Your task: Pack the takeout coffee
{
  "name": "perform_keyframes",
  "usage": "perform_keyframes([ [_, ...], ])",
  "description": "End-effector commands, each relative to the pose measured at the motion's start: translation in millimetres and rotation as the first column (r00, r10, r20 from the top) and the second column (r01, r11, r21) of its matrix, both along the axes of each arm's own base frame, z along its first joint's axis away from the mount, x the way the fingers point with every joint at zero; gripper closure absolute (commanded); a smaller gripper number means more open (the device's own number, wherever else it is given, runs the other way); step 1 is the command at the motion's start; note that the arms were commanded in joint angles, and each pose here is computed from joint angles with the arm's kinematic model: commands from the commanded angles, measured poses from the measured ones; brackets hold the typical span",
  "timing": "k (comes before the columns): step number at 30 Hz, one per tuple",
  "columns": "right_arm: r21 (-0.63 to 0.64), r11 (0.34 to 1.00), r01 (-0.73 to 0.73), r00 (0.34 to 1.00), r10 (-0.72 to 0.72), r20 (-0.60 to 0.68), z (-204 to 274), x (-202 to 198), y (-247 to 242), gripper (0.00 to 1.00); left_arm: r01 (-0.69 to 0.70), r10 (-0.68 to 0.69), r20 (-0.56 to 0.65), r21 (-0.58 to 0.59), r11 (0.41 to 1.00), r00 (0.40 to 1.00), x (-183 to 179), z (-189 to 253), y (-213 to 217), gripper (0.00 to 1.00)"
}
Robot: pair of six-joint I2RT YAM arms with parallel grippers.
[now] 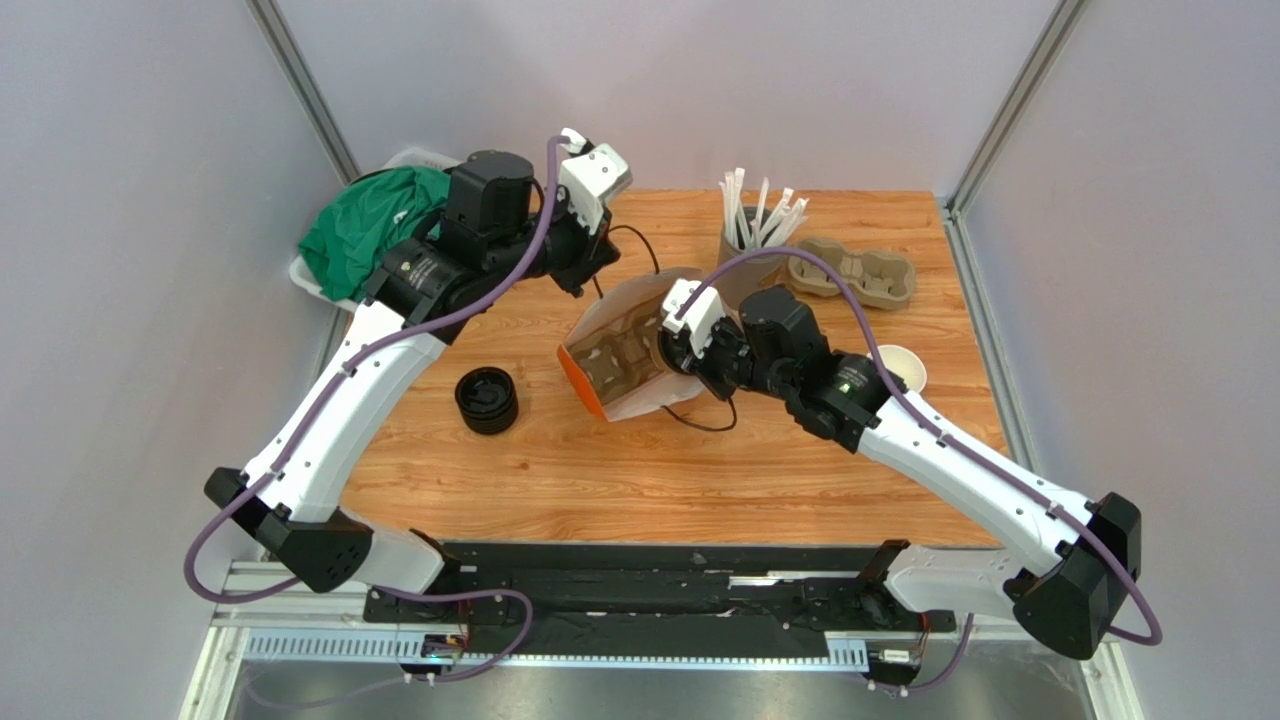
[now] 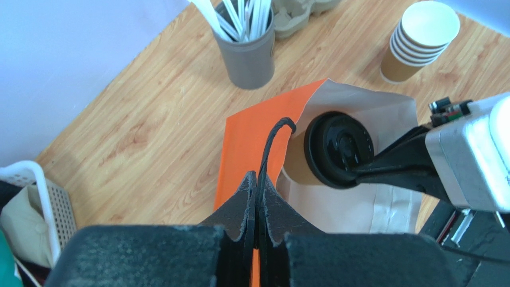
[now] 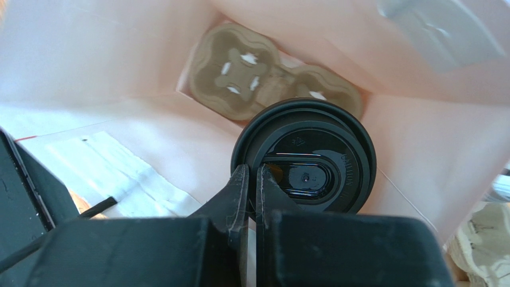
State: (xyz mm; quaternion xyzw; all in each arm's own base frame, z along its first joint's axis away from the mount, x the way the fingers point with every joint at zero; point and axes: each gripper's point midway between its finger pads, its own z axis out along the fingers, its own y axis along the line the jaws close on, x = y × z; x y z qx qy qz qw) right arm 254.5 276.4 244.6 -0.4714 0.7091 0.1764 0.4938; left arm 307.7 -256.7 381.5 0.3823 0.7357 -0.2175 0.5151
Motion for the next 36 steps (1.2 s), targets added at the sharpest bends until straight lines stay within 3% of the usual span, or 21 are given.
perform_keyframes([
  [1, 0.040, 0.999, -0.025, 0.999, 0.026, -0.023, 1.2, -5.3, 5.2, 1.00, -0.059, 0.056, 0.099, 0.029, 0.998, 0.994, -6.6, 16.6, 22.5, 1.00],
  [10, 0.072, 0.997, -0.041, 0.994, 0.048, -0.094, 12.1, -4.8, 16.7, 1.00, -0.139, 0.126, 0.112, 0.114, 0.984, 0.986, 2.4, -6.4, 36.6, 1.00],
  [21, 0.115, 0.993, 0.001, 0.984, 0.020, -0.177, 33.7, 13.9, 42.7, 1.00, -0.191, 0.176, 0.118, 0.131, 0.973, 0.977, 10.7, -12.4, 26.0, 1.00],
  [27, 0.128, 0.990, 0.054, 0.972, -0.023, -0.233, 22.0, 26.5, 55.8, 1.00, -0.215, 0.201, 0.115, 0.126, 0.968, 0.973, 14.2, -13.1, 23.1, 1.00],
  [36, 0.172, 0.983, 0.065, 0.969, -0.021, -0.247, 31.8, 36.1, 70.4, 1.00, -0.239, 0.224, 0.127, 0.115, 0.964, 0.966, 17.1, -6.4, 21.8, 1.00],
])
